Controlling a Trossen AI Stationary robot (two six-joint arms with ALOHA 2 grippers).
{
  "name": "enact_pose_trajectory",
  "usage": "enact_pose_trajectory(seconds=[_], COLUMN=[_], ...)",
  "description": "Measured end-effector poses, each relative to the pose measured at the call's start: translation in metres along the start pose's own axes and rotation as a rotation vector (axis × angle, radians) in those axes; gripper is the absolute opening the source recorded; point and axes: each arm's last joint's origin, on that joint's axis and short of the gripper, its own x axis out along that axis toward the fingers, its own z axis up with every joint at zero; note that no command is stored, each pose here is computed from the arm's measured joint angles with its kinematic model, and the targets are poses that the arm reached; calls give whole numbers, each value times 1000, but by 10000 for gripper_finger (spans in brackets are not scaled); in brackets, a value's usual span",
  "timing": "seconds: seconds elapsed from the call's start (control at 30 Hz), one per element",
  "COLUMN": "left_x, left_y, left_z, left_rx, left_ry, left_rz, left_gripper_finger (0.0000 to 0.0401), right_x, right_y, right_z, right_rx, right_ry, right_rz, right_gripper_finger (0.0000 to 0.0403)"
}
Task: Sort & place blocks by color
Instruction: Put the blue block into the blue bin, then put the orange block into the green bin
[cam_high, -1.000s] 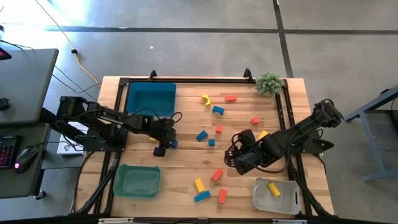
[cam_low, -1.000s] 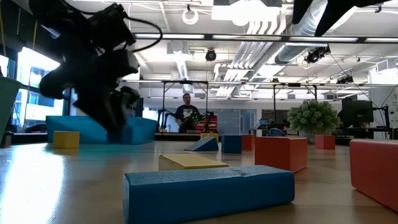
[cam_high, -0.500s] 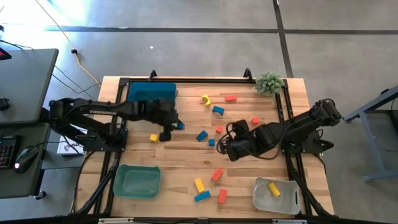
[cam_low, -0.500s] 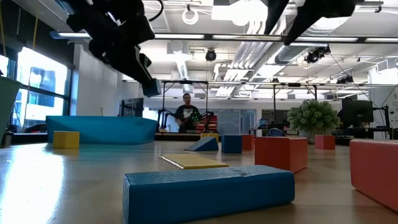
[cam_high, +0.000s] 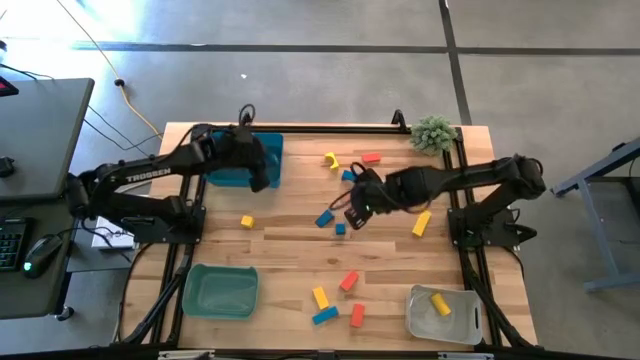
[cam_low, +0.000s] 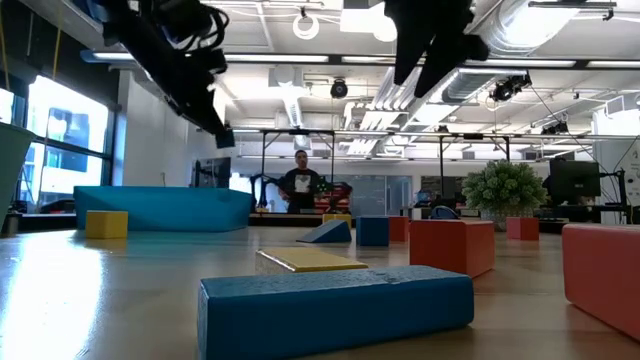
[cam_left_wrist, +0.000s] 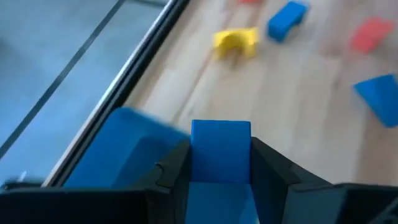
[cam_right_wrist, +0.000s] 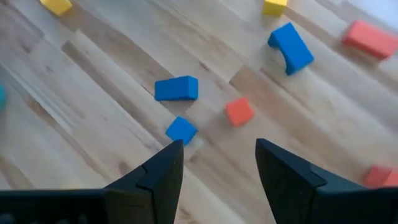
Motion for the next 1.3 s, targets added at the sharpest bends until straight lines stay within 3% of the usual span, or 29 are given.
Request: enact_pose_trajectory(seconds=[0.37,0.57,1.07,1.3], left_x=[7,11,33,33], left_y=[35,43,47,47], left_z=[-20,-28,-39,-39], left_rx=[-245,-350,-473,-501], left_ry=[153,214,331,327], left_rz=[106,132,154,158], left_gripper_finger=[108,110,143,174], right_x=[14,20,54,69], right_y=[-41,-60,-75,-76], right_z=[41,52,29,23], right_rx=[-259,-315,-341,-336], right_ry=[94,100,224,190], right_rz=[119,118,119,151], right_gripper_finger=[189,189,189,189])
